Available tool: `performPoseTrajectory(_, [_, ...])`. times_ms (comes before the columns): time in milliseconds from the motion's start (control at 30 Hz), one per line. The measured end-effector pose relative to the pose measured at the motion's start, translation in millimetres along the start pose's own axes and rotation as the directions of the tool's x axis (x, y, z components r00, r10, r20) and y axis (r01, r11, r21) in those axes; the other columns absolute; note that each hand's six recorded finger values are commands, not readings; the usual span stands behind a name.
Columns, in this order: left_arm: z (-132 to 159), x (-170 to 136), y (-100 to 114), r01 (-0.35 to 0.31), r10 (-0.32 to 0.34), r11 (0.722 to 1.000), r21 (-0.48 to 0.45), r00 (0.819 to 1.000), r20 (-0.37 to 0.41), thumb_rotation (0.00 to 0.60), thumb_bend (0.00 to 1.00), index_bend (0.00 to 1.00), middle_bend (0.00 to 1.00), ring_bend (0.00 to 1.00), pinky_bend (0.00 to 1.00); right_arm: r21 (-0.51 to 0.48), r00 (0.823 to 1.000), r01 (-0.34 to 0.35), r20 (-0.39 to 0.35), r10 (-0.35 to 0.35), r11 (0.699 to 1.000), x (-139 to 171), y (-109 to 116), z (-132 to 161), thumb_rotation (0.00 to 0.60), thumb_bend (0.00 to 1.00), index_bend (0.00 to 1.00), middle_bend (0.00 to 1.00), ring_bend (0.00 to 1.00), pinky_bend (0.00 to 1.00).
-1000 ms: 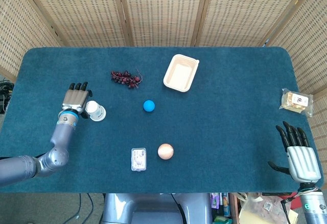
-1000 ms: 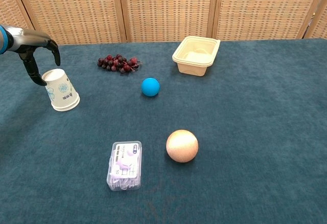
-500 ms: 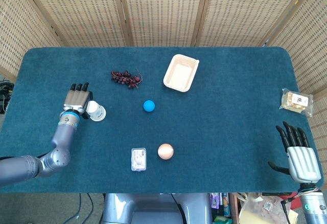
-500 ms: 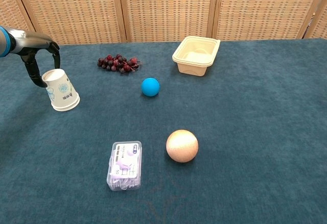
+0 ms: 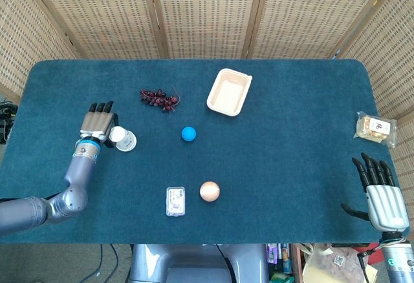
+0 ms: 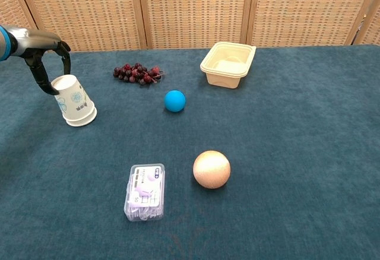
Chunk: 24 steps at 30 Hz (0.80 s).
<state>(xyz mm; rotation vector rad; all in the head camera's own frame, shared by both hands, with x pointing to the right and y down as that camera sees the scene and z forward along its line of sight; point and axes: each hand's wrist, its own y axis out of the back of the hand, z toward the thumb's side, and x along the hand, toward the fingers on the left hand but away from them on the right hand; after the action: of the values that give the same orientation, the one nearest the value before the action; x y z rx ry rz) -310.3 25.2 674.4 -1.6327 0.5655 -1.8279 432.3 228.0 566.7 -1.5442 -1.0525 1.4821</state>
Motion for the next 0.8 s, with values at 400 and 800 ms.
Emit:
performPoseTrajectory(400, [-5, -25, 40, -0.064, 0.064, 0.997, -0.036, 0.998, 0.022, 0.6, 0.26, 0.43, 0.0, 0.0, 0.0, 0.003, 1.0, -0.003, 0.002, 0.003, 1.0, 0, 0, 0, 0.6, 0.09, 0.0, 0.0, 0.0, 0.0])
performPoseTrajectory(800, [-34, -49, 81, -0.14, 0.14, 0.989, -0.046, 0.99, 0.003, 0.6, 0.26, 0.43, 0.0, 0.0, 0.0, 0.011, 1.0, -0.009, -0.003, 0.009, 1.0, 0, -2, 2, 0.6, 0.09, 0.0, 0.0, 0.0, 0.0])
